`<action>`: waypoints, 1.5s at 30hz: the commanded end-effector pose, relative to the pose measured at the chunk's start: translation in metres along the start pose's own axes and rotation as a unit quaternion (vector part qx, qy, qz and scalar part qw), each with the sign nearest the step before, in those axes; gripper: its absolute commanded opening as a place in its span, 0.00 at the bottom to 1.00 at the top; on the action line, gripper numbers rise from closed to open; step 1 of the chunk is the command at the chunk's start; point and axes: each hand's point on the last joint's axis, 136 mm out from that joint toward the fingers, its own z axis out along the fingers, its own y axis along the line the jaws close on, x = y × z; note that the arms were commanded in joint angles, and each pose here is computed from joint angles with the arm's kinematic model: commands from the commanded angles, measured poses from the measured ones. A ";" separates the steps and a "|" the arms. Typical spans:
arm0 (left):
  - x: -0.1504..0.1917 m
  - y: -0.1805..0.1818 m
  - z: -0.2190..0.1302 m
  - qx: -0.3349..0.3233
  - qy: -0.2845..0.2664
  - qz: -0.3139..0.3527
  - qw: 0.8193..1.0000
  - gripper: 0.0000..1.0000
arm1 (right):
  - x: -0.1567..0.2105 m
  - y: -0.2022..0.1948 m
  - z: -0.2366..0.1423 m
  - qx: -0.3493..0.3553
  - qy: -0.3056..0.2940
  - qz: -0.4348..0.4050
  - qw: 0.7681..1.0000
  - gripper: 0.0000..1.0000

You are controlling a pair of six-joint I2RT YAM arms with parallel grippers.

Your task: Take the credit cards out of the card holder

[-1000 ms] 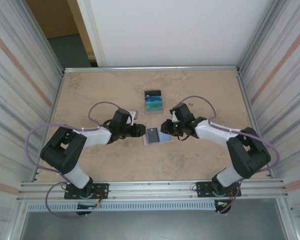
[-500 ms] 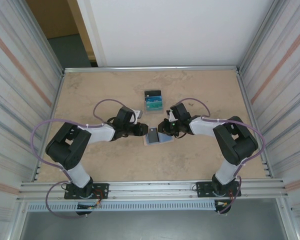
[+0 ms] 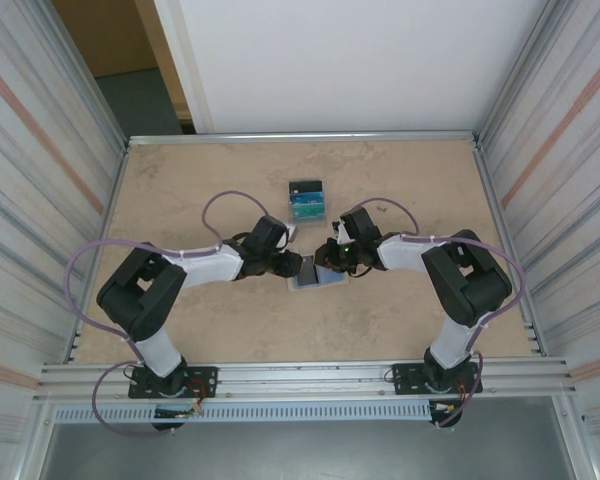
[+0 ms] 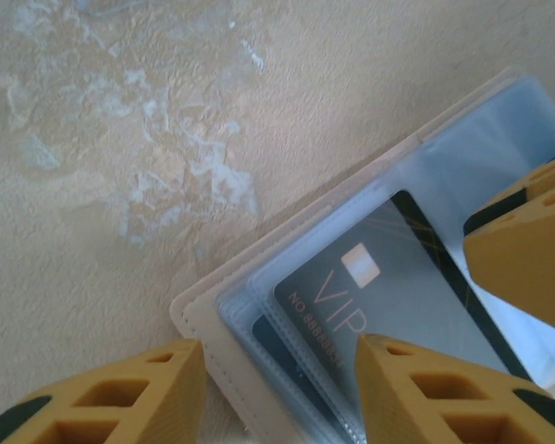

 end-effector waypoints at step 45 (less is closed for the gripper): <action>0.005 0.011 0.001 -0.052 0.028 0.024 0.998 0.45 | 0.005 -0.025 -0.005 0.032 0.005 0.027 0.999 0.00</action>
